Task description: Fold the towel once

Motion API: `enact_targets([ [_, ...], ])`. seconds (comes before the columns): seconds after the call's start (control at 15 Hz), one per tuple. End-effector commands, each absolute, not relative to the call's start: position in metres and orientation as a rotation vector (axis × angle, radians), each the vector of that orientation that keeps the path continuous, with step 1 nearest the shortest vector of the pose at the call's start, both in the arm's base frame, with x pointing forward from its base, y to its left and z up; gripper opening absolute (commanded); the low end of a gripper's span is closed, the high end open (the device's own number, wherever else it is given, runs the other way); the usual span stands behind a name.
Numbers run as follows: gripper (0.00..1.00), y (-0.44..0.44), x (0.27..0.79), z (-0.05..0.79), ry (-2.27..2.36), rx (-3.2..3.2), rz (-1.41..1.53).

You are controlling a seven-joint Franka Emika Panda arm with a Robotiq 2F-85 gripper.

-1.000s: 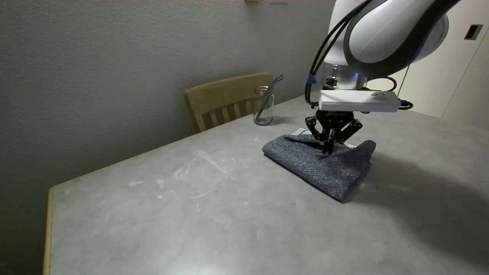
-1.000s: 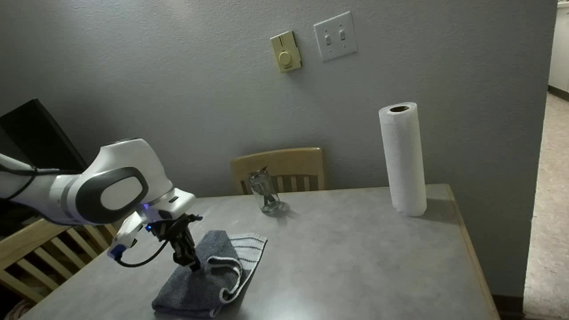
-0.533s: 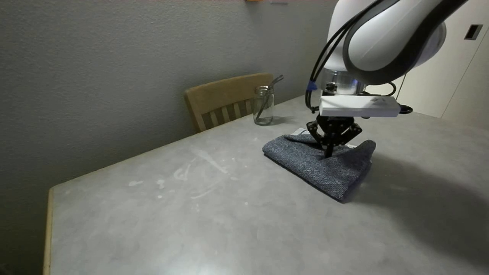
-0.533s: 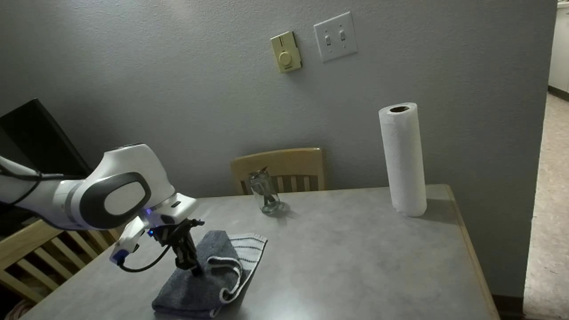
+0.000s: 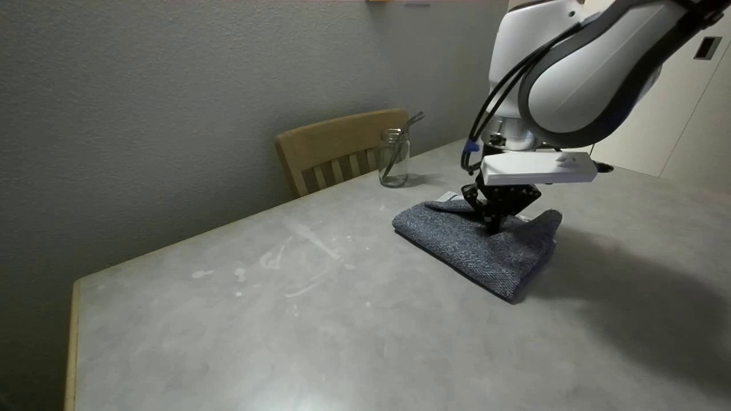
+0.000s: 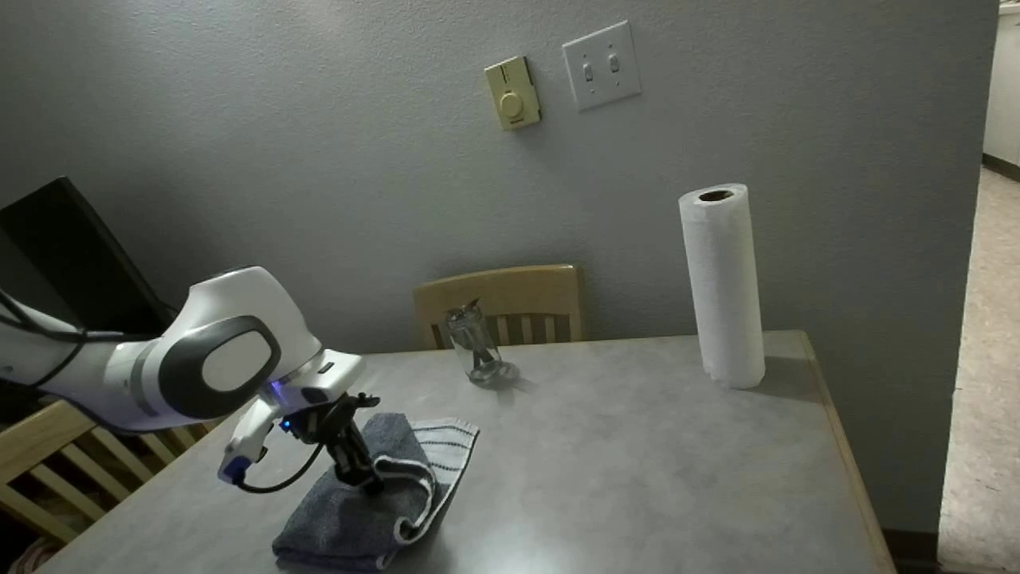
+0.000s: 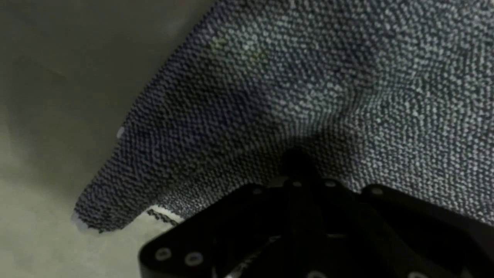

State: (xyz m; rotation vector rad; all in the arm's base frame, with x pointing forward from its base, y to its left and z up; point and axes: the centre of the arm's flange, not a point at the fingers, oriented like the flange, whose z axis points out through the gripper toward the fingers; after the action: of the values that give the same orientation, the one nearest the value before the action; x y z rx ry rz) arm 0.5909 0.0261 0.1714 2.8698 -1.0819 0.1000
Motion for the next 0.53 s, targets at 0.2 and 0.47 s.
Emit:
enact_targets([
  [0.2,0.00,0.0215,0.6009,0.1720,-1.039,2.824,0.250],
  [0.47,0.00,0.0189,0.6045,0.1735,-1.033,2.806,0.288],
])
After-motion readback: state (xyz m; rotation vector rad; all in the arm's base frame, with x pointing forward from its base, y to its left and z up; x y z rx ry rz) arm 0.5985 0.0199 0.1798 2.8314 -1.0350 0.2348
